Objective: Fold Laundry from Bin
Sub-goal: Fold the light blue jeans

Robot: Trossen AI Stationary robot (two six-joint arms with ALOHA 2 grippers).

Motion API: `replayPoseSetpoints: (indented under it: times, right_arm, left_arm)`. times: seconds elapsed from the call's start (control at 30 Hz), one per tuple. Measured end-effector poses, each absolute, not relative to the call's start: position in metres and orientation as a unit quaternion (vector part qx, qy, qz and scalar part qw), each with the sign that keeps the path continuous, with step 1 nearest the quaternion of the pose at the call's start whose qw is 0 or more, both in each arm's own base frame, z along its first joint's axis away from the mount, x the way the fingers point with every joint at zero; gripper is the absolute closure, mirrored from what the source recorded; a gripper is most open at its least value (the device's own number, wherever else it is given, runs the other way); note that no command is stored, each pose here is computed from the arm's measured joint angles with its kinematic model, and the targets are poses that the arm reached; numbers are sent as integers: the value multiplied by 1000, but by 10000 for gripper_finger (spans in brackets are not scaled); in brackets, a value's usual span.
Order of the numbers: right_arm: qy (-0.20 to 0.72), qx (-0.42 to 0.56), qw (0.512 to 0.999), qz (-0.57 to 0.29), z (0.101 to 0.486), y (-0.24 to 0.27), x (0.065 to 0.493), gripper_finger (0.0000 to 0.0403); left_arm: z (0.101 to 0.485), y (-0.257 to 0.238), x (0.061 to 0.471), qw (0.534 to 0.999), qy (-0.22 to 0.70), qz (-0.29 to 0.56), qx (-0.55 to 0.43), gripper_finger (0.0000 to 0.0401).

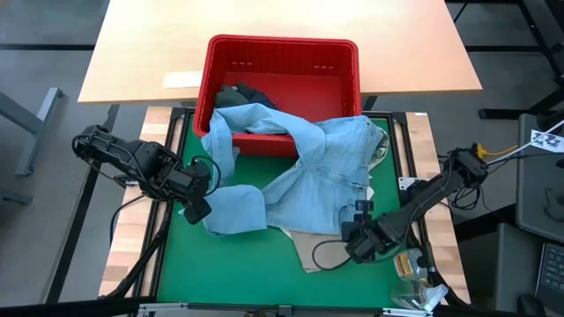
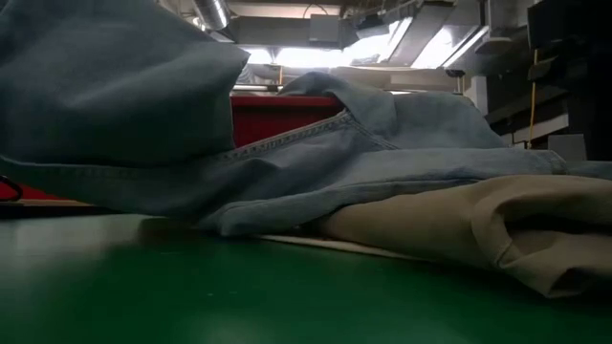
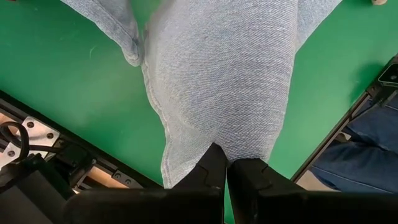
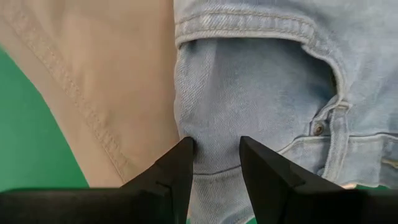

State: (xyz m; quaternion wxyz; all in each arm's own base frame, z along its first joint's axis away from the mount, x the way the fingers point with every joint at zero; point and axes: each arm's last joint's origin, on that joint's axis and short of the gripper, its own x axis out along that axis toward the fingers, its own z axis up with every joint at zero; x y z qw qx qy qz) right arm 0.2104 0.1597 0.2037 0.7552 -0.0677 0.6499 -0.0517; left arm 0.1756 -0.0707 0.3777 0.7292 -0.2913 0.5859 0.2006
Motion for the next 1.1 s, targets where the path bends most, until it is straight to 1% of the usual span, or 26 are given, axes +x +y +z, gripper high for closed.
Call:
replayPoseSetpoints:
  times: [0.23,0.6,0.73,0.9,0.93,1.1]
  right_arm:
    - [666,-56,743,-36,200,162,211,269]
    - [659,-62,748,-43,200,162,211,274]
    - [659,-66,748,-40,200,162,211,309]
    - [663,-78,745,-22,200,162,211,386]
    - [663,-79,745,-21,200,162,211,393]
    - [670,-81,738,-11,201,162,210,386]
  left_arm:
    - [378,-71,176,729,586,200,-291,401]
    - [378,-71,176,729,586,201,-291,401]
    - [378,-71,176,729,586,201,-291,401]
    - [378,-71,176,729,586,200,-291,401]
    - [378,-71,176,729,586,200,-291,401]
    - [378,-71,176,729,586,200,-291,401]
